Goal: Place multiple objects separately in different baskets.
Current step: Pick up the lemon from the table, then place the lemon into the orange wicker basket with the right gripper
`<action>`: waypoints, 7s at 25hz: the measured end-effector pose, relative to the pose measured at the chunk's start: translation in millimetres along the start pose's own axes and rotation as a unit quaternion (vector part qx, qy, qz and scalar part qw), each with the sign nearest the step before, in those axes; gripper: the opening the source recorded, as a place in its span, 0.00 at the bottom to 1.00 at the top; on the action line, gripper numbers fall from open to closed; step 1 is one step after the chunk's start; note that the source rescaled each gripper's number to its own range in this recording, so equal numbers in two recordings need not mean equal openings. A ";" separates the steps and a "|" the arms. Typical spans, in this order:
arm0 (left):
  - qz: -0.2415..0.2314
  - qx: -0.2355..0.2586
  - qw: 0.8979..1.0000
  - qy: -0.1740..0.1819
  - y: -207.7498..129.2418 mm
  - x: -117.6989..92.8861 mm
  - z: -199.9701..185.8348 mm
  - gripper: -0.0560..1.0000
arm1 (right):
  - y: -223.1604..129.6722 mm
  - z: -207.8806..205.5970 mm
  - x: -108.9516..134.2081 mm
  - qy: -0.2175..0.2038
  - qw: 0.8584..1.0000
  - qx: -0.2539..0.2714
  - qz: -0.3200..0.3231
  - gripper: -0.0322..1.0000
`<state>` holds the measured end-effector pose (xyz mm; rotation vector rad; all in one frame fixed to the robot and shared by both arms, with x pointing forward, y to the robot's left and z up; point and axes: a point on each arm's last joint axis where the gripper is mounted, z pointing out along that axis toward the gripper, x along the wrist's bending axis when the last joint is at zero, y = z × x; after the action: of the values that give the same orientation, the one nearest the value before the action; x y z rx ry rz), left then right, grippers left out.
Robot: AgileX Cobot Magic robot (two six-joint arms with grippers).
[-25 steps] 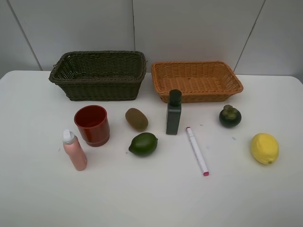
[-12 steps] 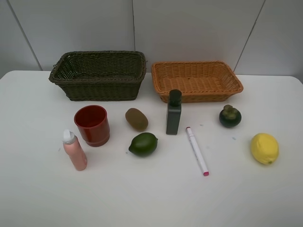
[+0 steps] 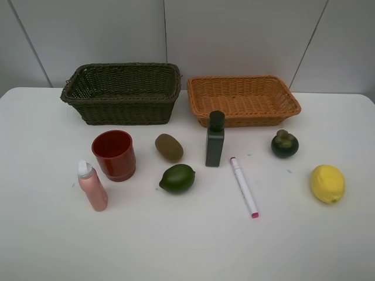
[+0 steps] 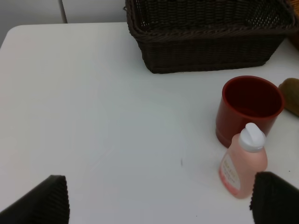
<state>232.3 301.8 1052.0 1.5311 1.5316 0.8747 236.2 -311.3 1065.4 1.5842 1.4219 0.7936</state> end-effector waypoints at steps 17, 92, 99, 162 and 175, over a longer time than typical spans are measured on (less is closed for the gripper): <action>0.000 0.000 1.000 0.000 0.0 0.0 0.0 1.00 | 85.2 128.8 16.6 0.006 0.964 0.262 -0.048 0.98; 0.000 0.000 1.000 0.000 0.0 0.0 0.0 1.00 | -28.6 314.8 55.3 0.073 0.857 0.505 -0.073 0.59; 0.000 0.000 1.000 0.000 0.0 0.0 0.0 1.00 | -28.6 314.8 55.3 0.073 0.857 0.505 -0.073 0.59; 0.000 0.000 1.000 0.000 0.0 0.0 0.0 1.00 | 99.2 470.2 159.5 0.113 0.904 0.387 -0.143 0.59; 0.000 0.000 1.000 0.000 0.0 0.0 0.0 1.00 | 99.1 469.8 161.1 0.121 0.903 0.388 -0.140 0.99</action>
<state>232.3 301.8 1052.0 1.5319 1.5311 0.8752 718.7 -234.1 932.6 1.8104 2.2772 0.2461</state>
